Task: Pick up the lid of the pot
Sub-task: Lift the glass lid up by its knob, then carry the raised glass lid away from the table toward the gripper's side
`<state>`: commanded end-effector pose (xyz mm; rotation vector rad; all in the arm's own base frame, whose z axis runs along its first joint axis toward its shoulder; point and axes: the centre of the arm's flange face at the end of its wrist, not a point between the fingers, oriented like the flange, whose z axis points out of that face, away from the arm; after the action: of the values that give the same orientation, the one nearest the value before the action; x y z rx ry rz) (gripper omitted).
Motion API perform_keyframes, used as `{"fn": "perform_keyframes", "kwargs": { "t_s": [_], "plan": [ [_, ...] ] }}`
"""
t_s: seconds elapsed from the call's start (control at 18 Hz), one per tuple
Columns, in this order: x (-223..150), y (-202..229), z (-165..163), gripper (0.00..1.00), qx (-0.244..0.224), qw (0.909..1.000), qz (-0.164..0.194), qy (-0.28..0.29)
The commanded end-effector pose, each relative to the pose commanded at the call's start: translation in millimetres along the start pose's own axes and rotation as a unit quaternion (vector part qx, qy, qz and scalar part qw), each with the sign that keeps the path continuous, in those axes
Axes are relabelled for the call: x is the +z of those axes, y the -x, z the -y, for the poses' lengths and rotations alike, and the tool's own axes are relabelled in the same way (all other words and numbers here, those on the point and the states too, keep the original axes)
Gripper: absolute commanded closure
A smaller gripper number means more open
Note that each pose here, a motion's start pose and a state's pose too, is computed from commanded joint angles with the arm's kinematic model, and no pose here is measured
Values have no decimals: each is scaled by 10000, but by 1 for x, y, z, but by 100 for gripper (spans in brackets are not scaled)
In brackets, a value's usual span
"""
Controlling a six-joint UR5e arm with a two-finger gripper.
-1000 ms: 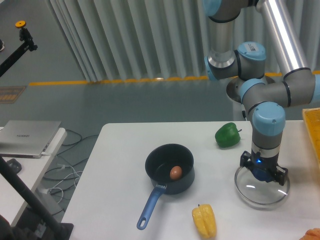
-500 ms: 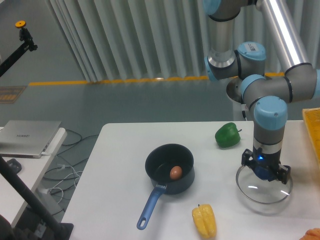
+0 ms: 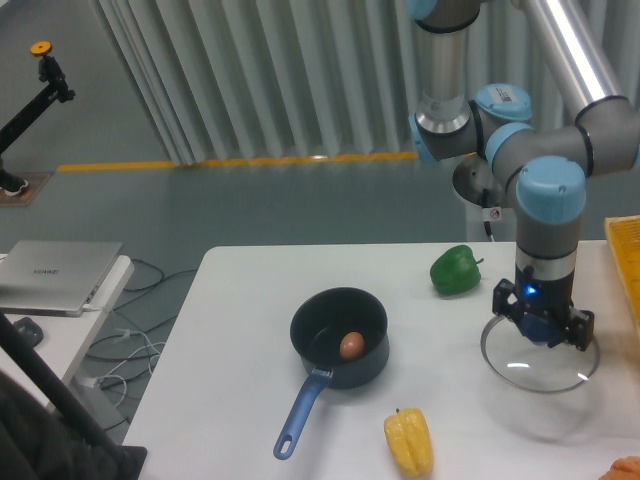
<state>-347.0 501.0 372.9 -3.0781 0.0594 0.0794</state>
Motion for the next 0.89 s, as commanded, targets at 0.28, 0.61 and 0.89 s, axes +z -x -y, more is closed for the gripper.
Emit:
{"fn": "perform_keyframes", "kwargs": {
  "t_s": [0.28,0.61,0.89],
  "plan": [
    [-23,2,-14,64,561,9983,126,-25],
    [-30,6,-27,64,1482,9882,201,340],
    [-27,13,-35,64,1930,9803,94,419]
  ]
}}
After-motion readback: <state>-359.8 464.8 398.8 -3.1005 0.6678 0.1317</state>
